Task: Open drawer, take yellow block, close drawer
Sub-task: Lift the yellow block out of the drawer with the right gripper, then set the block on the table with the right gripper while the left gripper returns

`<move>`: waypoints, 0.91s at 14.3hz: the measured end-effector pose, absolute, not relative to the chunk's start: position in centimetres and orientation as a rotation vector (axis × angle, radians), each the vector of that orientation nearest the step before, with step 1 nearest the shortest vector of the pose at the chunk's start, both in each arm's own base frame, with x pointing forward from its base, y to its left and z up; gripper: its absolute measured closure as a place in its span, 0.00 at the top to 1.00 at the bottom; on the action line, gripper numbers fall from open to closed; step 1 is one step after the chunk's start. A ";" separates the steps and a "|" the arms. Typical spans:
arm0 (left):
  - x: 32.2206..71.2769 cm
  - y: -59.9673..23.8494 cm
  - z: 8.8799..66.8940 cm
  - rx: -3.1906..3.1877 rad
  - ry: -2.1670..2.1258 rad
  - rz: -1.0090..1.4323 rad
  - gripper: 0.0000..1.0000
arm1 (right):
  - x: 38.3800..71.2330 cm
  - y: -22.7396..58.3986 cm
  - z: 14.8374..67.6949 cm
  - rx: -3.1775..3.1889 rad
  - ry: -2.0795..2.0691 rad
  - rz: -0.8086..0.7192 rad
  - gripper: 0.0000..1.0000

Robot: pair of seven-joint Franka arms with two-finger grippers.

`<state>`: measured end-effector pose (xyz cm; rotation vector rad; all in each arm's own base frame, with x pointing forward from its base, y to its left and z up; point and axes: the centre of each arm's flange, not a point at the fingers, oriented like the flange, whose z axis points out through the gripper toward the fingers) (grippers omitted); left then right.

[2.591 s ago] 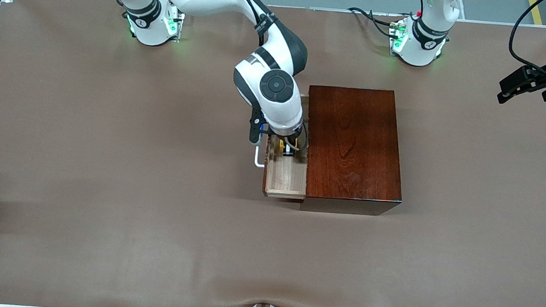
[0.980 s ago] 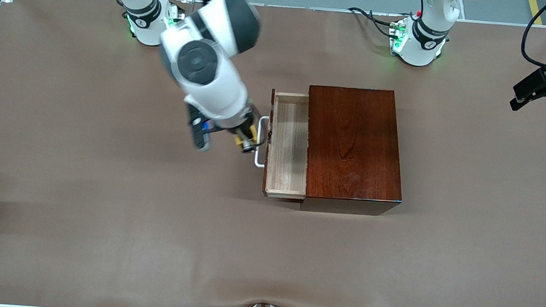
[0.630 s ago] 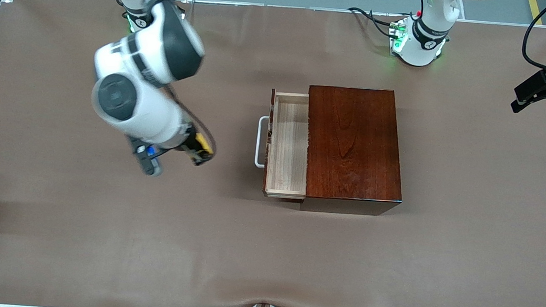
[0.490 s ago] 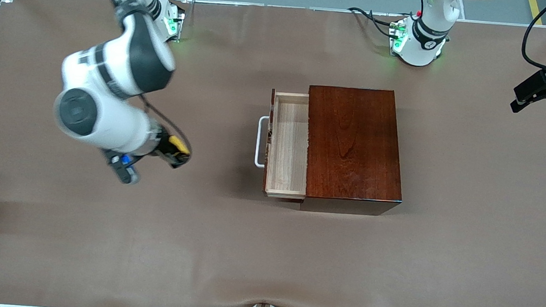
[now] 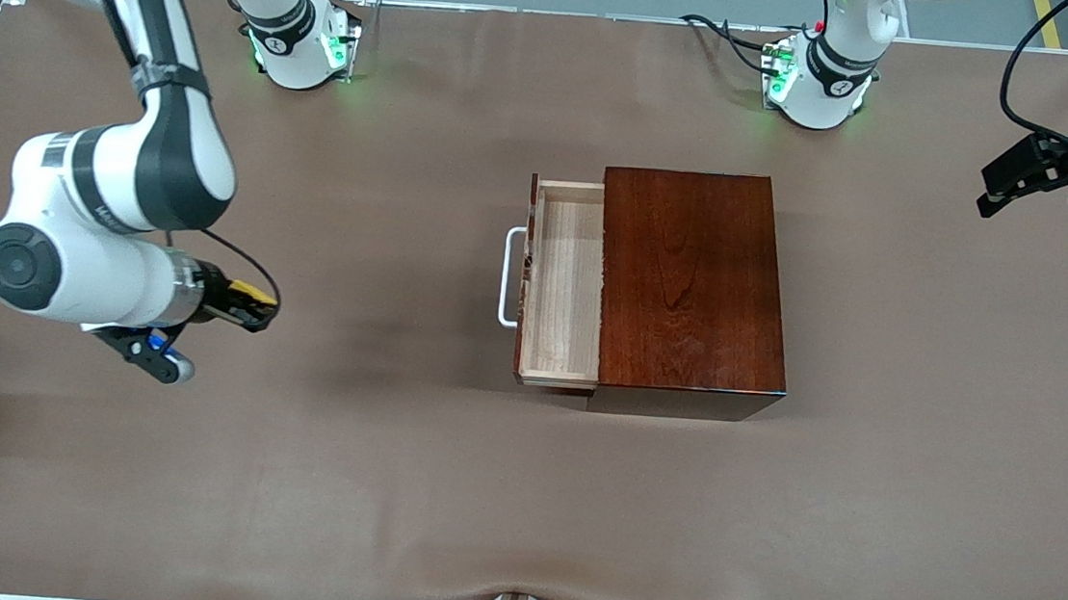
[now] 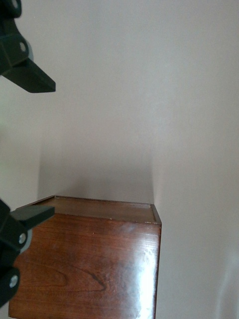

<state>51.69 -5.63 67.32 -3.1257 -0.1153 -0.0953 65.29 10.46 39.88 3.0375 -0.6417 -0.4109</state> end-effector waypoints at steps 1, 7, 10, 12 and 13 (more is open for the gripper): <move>51.7 -5.8 67.3 -3.126 -0.112 -0.096 1.00 | 65.5 9.5 39.2 3.046 -0.574 -0.395 0.56; 51.3 -6.2 67.9 -3.125 -0.099 -0.083 1.00 | 67.1 6.2 33.0 3.092 -0.267 -0.357 0.56; 51.0 -5.2 67.6 -3.120 -0.126 -0.027 1.00 | 67.5 3.8 28.9 3.111 -0.186 -0.339 0.56; 50.9 -5.0 67.4 -3.117 -0.134 0.005 1.00 | 67.3 2.1 26.3 3.115 -0.159 -0.347 0.56; 50.8 -5.1 67.3 -3.116 -0.130 0.018 1.00 | 67.3 1.1 25.2 3.118 -0.147 -0.351 0.56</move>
